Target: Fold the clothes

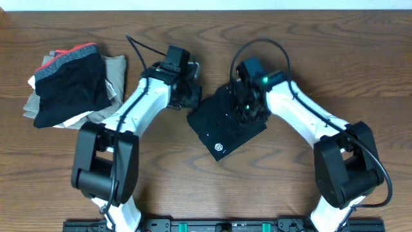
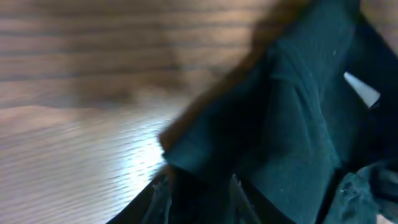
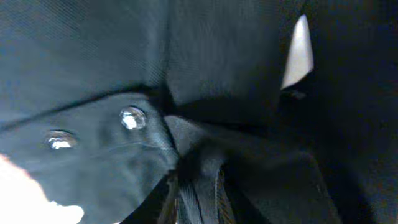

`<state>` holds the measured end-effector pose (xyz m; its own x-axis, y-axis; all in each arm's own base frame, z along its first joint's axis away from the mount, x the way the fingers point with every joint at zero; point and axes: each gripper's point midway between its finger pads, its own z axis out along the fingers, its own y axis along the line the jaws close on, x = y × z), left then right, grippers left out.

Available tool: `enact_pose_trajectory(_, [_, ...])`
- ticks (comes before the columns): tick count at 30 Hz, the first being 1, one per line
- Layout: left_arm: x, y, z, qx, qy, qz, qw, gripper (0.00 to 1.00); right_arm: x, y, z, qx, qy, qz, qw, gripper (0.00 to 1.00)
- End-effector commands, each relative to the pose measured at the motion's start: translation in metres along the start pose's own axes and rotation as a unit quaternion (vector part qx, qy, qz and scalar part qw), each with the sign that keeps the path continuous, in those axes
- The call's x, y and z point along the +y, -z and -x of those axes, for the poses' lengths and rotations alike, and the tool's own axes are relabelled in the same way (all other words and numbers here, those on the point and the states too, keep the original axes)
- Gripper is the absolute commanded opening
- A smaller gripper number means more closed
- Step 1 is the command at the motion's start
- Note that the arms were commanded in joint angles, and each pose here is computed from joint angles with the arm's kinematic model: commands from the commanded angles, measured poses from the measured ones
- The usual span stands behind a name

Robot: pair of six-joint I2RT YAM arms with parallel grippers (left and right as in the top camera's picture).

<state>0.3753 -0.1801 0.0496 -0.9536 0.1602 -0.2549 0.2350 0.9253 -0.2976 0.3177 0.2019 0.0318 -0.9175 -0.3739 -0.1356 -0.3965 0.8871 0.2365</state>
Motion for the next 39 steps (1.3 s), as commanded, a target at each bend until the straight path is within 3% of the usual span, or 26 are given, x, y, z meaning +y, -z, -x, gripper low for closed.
enact_pose_trajectory(1, [-0.002,-0.019,-0.014,0.03,-0.014,-0.005,0.999,0.35,0.001,-0.021,-0.02,0.017,-0.012,0.009,1.0,0.2])
enact_pose_trajectory(13, [0.046,-0.06,-0.063,0.126,0.008,0.088,0.988,0.35,-0.058,-0.033,-0.053,0.044,-0.043,-0.109,0.992,0.27])
enact_pose_trajectory(19, [0.048,-0.055,-0.08,0.157,0.053,0.099,0.981,0.31,-0.089,-0.026,-0.033,0.001,-0.048,-0.168,0.985,0.32])
enact_pose_trajectory(25, [0.045,-0.046,-0.104,0.205,0.079,0.103,0.97,0.27,-0.092,-0.023,0.004,-0.065,0.02,-0.171,0.983,0.36])
enact_pose_trajectory(29, [0.044,-0.04,-0.114,0.226,0.08,0.108,0.965,0.19,-0.091,-0.019,0.026,-0.108,0.03,-0.172,0.979,0.39])
enact_pose_trajectory(34, [0.033,-0.022,-0.083,0.161,0.043,0.09,0.982,0.19,-0.091,-0.019,0.026,-0.109,0.03,-0.172,0.979,0.42])
enact_pose_trajectory(39, [0.009,0.016,-0.009,-0.005,-0.036,0.059,0.998,0.2,-0.091,-0.02,0.022,-0.1,0.03,-0.172,0.98,0.44])
